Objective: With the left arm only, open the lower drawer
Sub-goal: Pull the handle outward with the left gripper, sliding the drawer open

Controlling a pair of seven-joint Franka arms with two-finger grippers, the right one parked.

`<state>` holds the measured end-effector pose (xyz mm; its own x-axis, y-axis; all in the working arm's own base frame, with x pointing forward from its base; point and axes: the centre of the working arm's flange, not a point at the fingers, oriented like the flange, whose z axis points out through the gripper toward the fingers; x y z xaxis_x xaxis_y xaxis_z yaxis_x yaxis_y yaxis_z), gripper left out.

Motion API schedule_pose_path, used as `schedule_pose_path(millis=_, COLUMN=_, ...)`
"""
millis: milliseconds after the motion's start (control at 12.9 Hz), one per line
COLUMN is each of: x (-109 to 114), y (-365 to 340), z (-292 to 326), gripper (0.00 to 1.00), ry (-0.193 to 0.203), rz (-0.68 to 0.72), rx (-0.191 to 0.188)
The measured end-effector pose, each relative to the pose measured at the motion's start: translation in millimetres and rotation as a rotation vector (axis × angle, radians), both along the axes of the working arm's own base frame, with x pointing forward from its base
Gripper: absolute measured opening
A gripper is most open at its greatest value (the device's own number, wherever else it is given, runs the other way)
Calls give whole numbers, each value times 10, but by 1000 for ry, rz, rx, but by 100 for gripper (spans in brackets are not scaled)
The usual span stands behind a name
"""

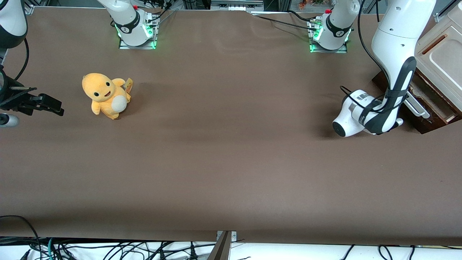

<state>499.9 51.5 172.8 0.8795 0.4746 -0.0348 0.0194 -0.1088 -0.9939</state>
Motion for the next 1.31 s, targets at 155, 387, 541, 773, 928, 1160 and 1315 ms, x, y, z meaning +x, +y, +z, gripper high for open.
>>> schedule_pose_path(millis=155, x=12, y=-37, z=4, gripper=19, ry=-1, rz=-5, rx=-1)
schedule_pose_path(millis=387, x=38, y=-58, z=22, gripper=19, ry=-3, rz=1, rx=-10)
schedule_pose_path(millis=541, x=64, y=-125, z=37, gripper=19, ry=-4, rz=-5, rx=-17)
schedule_pose_path(millis=773, x=88, y=-153, z=45, gripper=19, ry=-3, rz=-2, rx=-21)
schedule_pose_path(millis=928, x=103, y=-169, z=44, gripper=19, ry=-1, rz=2, rx=-23)
schedule_pose_path(millis=1160, x=121, y=-222, z=39, gripper=19, ry=1, rz=-4, rx=-20)
schedule_pose_path(millis=1315, x=130, y=-246, z=36, gripper=19, ry=2, rz=-6, rx=-20)
